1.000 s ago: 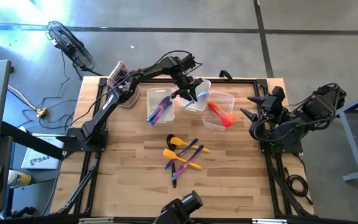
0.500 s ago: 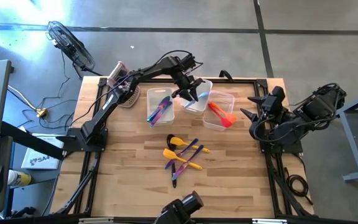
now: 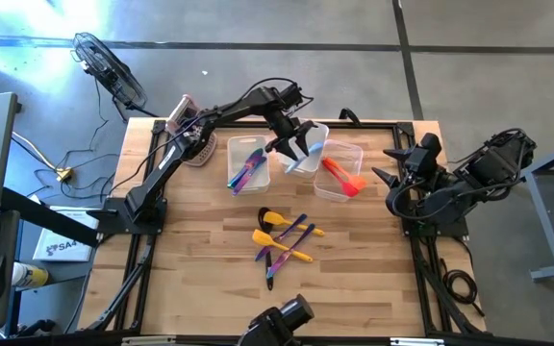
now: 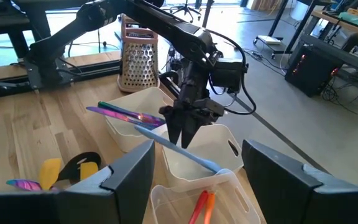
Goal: Pick & Place Kitchen Items
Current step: Put the blue serving spoon into the right white bin, then put the violet table knife into the left white bin
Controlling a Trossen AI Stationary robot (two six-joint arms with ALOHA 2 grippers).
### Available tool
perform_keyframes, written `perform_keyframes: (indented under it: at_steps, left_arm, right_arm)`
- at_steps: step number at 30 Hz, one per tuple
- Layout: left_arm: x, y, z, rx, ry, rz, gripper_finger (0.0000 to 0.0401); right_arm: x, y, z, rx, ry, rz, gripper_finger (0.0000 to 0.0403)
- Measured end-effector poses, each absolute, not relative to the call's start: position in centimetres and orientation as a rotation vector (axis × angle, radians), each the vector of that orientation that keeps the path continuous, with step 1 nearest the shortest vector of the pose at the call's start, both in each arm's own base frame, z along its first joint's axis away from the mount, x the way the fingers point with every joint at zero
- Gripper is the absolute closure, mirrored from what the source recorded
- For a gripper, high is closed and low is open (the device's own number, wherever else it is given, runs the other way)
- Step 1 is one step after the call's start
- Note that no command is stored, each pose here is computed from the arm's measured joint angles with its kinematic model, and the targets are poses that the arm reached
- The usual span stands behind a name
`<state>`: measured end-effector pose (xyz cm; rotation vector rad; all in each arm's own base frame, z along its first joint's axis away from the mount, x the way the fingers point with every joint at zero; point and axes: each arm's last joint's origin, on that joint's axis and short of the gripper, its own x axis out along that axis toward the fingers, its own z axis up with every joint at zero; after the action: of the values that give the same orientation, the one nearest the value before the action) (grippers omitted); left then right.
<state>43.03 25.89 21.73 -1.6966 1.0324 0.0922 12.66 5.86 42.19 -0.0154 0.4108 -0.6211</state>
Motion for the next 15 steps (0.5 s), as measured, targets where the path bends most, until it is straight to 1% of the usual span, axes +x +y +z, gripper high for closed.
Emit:
perform_keyframes:
  at_steps: [7,15]
  left_arm:
    - [42.9,25.9,22.1,-1.783,1.038,-0.041,0.0189]
    - [41.6,26.9,23.2,-1.779,1.02,-0.004,0.0189]
  right_arm:
    - [12.7,5.9,42.1,-0.007,0.425,-0.606,0.0168]
    - [12.7,6.0,42.1,0.02,0.439,-0.588,0.0168]
